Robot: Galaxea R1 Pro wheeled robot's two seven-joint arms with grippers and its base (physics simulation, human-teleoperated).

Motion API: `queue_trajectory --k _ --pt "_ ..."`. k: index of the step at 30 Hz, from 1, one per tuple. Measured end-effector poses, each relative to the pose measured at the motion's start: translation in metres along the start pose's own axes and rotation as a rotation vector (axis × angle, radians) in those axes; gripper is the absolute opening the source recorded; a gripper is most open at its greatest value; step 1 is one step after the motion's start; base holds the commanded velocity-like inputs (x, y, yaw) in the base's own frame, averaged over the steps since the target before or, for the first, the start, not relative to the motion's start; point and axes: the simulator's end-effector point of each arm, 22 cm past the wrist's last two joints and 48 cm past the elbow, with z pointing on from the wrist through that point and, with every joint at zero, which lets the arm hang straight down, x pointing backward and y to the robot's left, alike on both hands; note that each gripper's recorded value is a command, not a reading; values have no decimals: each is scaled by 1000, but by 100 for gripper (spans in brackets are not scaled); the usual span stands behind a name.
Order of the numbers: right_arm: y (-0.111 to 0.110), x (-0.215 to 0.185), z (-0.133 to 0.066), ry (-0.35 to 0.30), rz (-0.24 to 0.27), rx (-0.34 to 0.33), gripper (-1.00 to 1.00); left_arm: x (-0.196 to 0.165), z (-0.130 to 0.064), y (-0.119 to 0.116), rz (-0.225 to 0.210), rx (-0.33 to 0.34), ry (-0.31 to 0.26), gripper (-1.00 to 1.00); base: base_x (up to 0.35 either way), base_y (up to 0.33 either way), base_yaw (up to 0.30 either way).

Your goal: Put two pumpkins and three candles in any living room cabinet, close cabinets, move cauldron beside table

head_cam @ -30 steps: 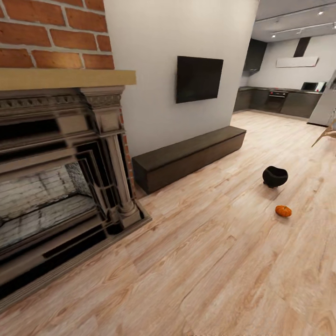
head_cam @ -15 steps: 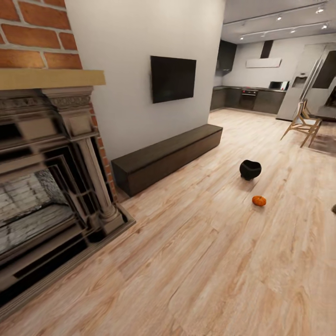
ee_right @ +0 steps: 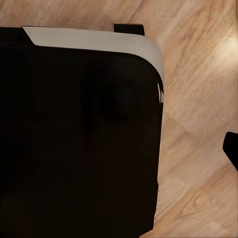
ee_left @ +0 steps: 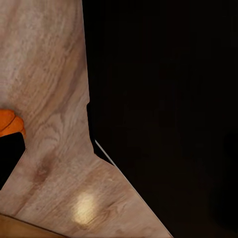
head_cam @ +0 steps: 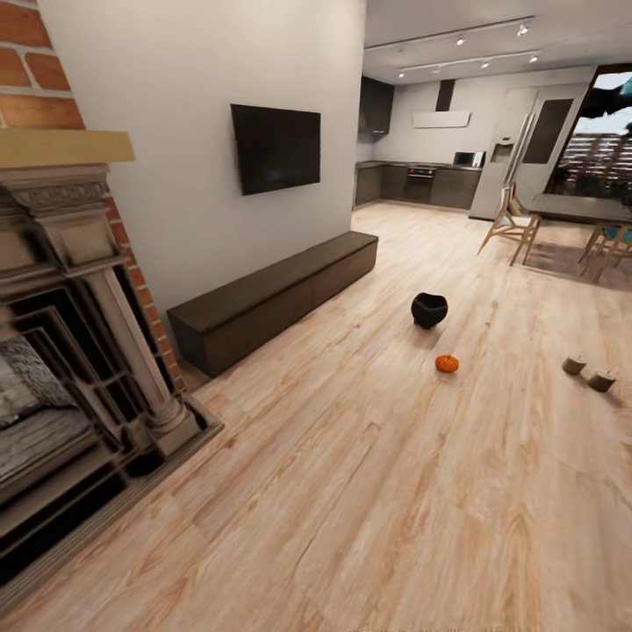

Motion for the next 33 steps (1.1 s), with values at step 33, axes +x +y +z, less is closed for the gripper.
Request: queue_trajectory --k 33 --pt "-5 -3 1 -24 -4 12 100 5 0 0 -1 0 14 100 0 0 -104"
